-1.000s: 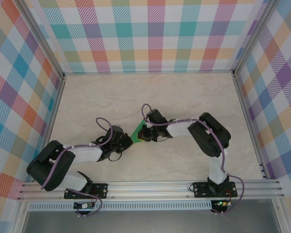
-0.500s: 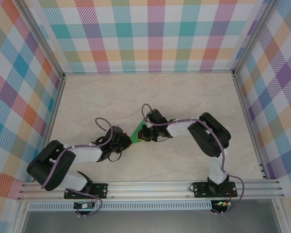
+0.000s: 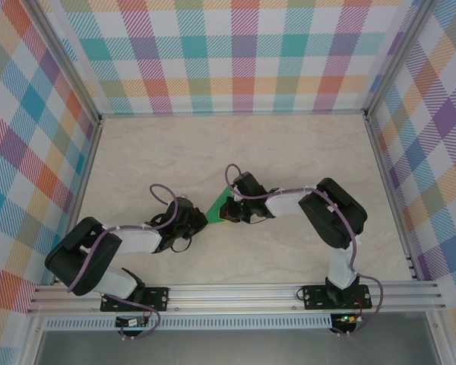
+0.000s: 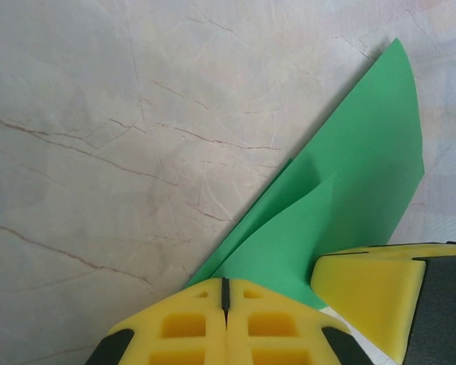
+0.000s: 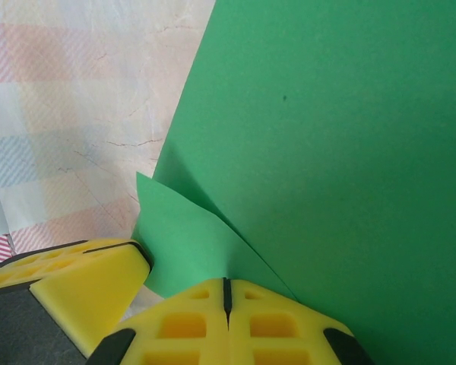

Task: Fold a paper plane with a square sheet of paper (pick it up from the middle)
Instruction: Third fold the triangle at the center of the table.

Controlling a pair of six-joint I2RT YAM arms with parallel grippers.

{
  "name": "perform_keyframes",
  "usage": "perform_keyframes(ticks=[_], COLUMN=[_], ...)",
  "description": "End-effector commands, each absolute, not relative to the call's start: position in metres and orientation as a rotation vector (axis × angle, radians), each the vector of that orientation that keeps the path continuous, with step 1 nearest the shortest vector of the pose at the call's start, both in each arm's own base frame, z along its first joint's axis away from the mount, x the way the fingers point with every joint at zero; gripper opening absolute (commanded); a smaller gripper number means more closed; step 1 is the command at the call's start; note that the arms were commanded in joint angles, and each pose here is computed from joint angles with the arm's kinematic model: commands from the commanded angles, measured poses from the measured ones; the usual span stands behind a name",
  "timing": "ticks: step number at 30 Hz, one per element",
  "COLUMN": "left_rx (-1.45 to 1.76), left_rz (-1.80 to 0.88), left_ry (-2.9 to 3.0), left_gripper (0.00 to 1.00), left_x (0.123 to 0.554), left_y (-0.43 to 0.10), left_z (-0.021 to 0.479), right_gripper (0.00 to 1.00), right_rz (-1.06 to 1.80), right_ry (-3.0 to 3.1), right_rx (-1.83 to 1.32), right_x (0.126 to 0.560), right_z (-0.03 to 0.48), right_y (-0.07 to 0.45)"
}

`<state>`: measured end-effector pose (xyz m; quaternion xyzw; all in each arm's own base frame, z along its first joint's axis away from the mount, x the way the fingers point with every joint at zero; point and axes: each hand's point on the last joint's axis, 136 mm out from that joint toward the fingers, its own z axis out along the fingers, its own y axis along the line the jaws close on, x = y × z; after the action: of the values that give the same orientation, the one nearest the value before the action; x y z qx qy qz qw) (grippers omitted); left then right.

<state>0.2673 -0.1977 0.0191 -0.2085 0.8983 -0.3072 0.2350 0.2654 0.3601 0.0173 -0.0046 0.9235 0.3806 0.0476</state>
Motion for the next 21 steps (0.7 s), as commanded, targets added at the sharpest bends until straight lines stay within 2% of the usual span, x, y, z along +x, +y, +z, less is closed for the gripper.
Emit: perform_keyframes(ticks=[1, 13, 21], left_rx=[-0.650, -0.657, -0.671], left_rz=[-0.687, -0.661, -0.640], left_ry=[2.580, 2.595, 2.603], left_gripper=[0.00, 0.00, 0.00], left_x=[0.248, 0.247, 0.245], left_y=[-0.175, -0.174, -0.172], left_z=[-0.013, -0.012, -0.013], right_gripper=[0.00, 0.00, 0.00], right_rz=[1.135, 1.216, 1.078], right_ry=[2.836, 2.746, 2.844], right_rx=[-0.031, -0.057, 0.028], right_x=[0.254, 0.257, 0.257], right_z=[0.010, 0.035, 0.003], right_y=[0.362, 0.386, 0.374])
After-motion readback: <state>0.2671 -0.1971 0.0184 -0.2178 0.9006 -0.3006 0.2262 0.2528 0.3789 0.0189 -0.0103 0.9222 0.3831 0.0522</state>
